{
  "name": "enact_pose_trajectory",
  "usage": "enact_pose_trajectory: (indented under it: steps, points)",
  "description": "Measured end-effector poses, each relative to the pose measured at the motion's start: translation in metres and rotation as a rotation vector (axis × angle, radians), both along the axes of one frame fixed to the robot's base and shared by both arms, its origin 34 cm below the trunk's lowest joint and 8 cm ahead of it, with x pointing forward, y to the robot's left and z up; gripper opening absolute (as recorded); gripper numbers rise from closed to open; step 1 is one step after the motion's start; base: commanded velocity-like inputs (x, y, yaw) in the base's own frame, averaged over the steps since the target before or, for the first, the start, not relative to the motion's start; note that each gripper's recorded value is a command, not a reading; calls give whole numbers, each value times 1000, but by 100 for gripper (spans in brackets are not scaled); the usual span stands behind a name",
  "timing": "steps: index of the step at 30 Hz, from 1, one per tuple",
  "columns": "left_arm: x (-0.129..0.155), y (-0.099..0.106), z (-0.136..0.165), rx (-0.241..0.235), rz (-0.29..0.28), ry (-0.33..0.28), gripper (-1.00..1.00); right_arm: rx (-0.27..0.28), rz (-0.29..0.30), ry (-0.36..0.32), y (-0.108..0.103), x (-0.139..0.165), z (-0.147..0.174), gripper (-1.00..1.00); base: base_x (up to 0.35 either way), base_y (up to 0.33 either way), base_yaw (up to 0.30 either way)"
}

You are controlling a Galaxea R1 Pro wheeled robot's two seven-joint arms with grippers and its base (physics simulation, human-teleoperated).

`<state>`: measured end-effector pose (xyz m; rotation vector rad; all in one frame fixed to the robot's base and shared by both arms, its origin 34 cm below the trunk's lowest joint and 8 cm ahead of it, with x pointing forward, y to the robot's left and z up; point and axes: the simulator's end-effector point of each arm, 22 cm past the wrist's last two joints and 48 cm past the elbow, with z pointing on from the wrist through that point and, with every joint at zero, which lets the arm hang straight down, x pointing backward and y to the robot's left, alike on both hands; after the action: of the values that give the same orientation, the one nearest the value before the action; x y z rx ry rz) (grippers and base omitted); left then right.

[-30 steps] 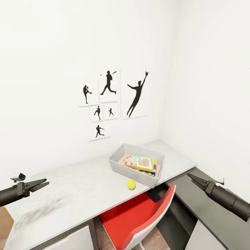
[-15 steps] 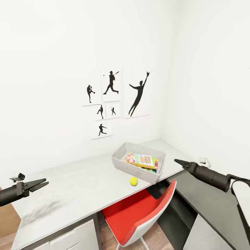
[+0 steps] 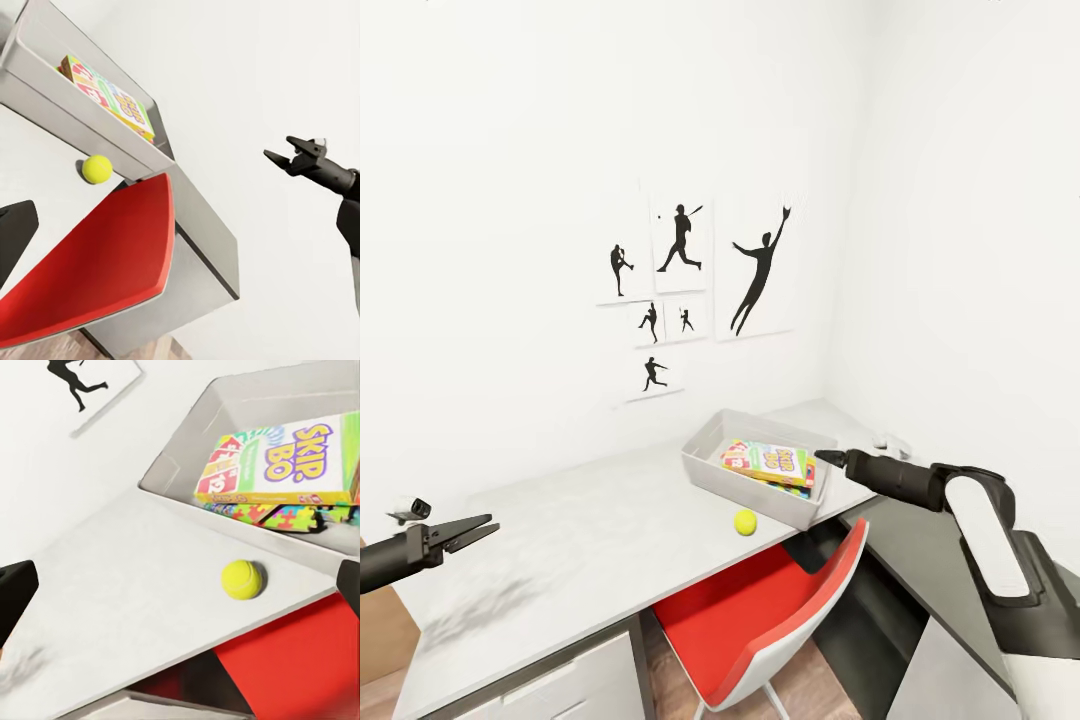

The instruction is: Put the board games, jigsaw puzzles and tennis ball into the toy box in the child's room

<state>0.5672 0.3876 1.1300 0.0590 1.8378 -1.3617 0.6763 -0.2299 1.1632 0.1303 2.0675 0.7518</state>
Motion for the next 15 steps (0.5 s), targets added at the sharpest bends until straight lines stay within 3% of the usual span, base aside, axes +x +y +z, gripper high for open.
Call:
enact_pose_trajectory:
  steps: [5,15]
  points:
    - [0,0,0,0,1,0,100,-45,-20,88,29,17,-22,100,0,0,0]
    - [0,1,0,1,2,0,100,-185,-41,263,88,38,-60,100,0,0,0]
